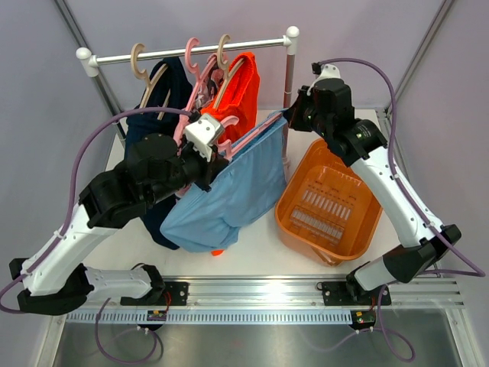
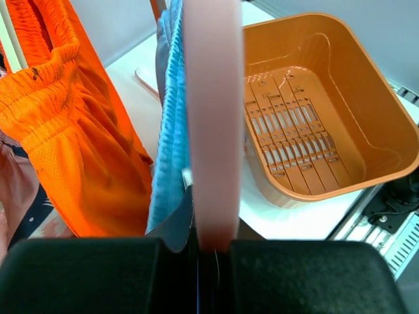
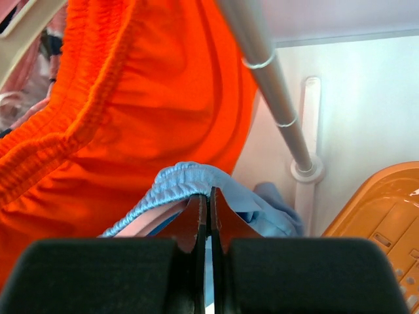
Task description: Remove the shorts from the hanger
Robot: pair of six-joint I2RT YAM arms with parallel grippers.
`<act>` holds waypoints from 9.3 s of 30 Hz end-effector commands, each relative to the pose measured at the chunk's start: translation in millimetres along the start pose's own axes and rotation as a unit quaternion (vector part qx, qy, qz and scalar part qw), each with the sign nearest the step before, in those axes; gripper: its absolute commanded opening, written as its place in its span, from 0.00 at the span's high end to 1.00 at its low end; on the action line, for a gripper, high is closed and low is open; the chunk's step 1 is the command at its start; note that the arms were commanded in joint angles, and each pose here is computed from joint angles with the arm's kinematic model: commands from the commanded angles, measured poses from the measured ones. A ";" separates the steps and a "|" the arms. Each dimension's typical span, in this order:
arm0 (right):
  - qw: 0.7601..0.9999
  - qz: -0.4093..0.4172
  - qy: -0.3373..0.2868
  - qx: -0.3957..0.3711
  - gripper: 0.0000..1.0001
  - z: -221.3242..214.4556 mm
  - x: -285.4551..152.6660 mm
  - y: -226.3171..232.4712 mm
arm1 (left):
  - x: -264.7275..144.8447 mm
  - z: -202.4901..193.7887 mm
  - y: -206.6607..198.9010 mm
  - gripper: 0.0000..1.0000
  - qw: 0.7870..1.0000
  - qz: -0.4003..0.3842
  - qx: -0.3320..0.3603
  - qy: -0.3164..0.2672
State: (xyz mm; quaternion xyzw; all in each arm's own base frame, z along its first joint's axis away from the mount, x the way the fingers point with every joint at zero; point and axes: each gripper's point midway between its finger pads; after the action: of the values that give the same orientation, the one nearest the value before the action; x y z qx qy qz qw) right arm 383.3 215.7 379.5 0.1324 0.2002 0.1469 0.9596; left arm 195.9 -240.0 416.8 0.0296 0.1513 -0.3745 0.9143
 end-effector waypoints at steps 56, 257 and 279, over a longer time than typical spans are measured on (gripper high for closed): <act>0.909 -0.148 -0.381 -0.083 1.00 201.1 -241.0 -4.5 | -7.0 65.6 35.5 1.00 0.952 0.091 -0.132 -0.260; 0.990 -0.085 -0.105 -0.039 0.11 -49.2 -144.0 -82.8 | 115.9 152.3 152.1 1.00 0.972 0.166 -0.025 -0.165; 0.993 -0.057 -0.091 -0.041 0.12 -49.5 -131.8 -67.9 | 71.5 68.8 119.6 1.00 0.984 0.156 -0.046 -0.066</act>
State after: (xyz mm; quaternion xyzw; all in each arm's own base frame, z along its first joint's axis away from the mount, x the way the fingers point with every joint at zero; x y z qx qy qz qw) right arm 259.3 112.7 346.2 0.0820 0.1304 0.0726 0.9854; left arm 358.8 -219.2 436.8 0.0003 0.1284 -0.2182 0.9674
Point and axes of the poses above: each gripper's point midway between its finger pads, its own x axis out along the fingers, its own y axis along the line the jaws close on, z = x × y, and after that the axes turned 4 degrees about -x, right-handed
